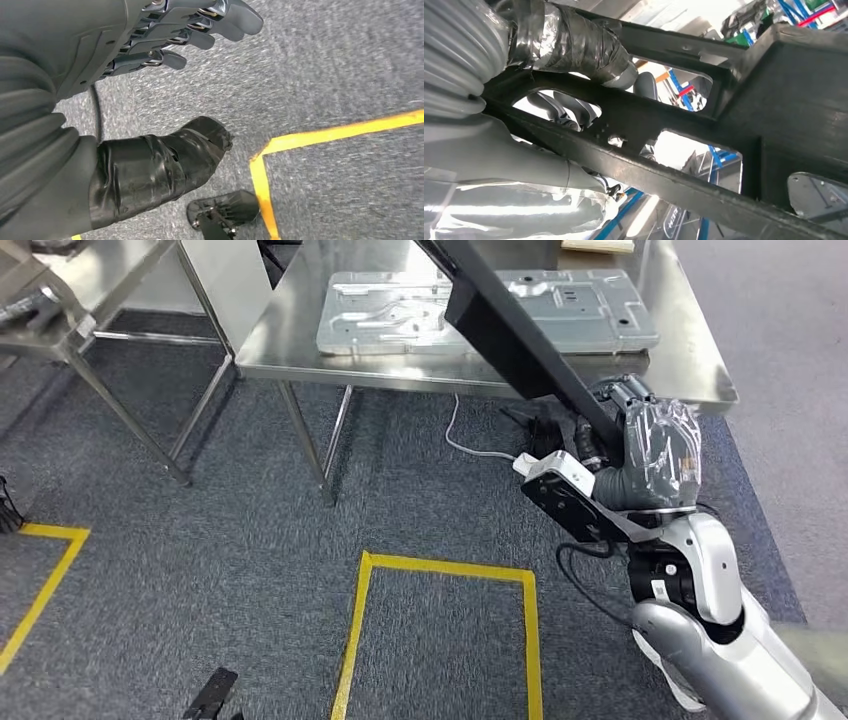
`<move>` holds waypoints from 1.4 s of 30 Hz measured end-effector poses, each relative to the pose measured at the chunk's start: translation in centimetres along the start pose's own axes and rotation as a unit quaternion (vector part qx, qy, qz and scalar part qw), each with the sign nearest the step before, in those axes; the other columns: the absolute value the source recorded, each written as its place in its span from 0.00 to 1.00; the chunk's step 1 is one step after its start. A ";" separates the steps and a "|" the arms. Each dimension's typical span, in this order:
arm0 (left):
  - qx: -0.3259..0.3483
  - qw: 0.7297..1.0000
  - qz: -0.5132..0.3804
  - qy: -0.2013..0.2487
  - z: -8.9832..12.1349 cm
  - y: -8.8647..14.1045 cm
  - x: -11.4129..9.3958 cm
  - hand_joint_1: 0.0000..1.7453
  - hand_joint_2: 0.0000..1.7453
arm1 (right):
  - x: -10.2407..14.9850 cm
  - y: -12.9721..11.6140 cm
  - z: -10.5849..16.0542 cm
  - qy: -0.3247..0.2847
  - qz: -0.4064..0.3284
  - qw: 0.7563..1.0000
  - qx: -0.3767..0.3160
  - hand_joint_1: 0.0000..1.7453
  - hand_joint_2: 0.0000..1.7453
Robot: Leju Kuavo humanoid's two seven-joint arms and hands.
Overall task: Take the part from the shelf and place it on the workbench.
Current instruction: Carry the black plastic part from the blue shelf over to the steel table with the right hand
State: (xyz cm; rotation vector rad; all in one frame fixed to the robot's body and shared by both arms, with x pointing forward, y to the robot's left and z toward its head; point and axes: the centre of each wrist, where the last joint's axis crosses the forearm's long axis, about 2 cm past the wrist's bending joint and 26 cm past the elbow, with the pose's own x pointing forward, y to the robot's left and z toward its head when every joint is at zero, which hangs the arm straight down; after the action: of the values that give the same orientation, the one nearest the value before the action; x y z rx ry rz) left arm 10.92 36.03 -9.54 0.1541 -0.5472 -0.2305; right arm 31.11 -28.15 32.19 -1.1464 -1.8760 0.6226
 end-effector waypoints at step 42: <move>-0.004 1.000 -0.002 0.008 0.0 -0.1 0.0 0.00 1.00 | -0.1 0.2 0.2 0.001 0.004 1.000 0.005 1.00 1.00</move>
State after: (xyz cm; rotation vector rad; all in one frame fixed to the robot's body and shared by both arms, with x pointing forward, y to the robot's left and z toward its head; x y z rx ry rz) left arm 10.93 35.95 -9.54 0.1490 -0.5290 -0.2355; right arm 31.08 -28.20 31.93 -1.1467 -1.8661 0.6350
